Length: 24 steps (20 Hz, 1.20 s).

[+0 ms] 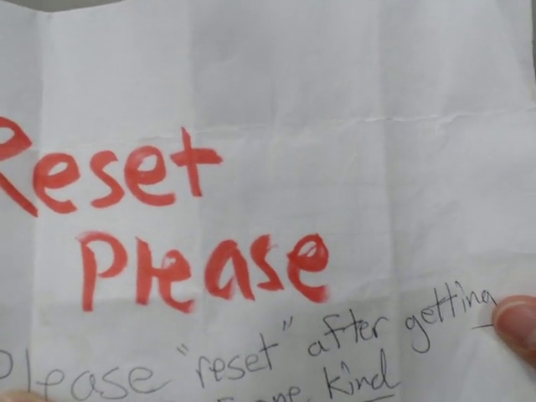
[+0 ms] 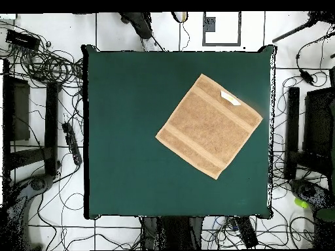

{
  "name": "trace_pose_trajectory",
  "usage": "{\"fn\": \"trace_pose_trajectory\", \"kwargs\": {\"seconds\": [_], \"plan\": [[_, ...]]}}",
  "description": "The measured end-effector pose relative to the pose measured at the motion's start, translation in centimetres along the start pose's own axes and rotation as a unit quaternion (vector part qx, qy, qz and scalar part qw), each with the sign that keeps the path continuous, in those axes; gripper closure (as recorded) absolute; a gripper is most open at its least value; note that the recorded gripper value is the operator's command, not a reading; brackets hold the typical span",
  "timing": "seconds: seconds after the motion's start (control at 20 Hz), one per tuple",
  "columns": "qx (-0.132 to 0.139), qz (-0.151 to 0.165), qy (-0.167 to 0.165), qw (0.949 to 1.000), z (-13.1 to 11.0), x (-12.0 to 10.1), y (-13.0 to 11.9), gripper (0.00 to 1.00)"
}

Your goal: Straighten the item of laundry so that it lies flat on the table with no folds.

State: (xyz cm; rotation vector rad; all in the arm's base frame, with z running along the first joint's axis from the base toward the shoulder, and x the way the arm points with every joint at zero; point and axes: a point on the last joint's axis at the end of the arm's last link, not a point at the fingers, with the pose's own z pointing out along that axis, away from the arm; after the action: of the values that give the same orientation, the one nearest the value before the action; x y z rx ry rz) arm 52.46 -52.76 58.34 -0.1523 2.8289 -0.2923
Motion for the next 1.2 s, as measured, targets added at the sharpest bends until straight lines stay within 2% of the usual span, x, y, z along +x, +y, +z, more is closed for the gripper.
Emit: {"fn": "trace_pose_trajectory", "kwargs": {"seconds": [0.1, 0.3, 0.35, 0.5, 0.7, 0.85, 0.95, 1.2], "plan": [[0.0, 0.0, 0.003, 1.0, -0.8, -0.1, -0.2, 1.0], [-0.001, 0.013, 0.023, 0.9997, -3.5, 1.1, -2.1, 1.0], [-0.002, 0.021, 0.035, 0.9992, -5.2, 2.2, -3.4, 1.0], [-0.013, 0.038, 0.049, 0.998, -7.8, 4.3, -5.4, 1.0], [-0.018, 0.061, 0.047, 0.9969, -9.3, 7.2, -7.1, 1.0], [-0.008, 0.072, 0.025, 0.997, -9.2, 8.7, -8.1, 1.0], [0.015, 0.08, -0.009, 0.9966, -7.9, 9.5, -8.8, 1.0], [0.055, 0.089, -0.061, 0.9926, -4.6, 9.6, -9.4, 1.0]]}}
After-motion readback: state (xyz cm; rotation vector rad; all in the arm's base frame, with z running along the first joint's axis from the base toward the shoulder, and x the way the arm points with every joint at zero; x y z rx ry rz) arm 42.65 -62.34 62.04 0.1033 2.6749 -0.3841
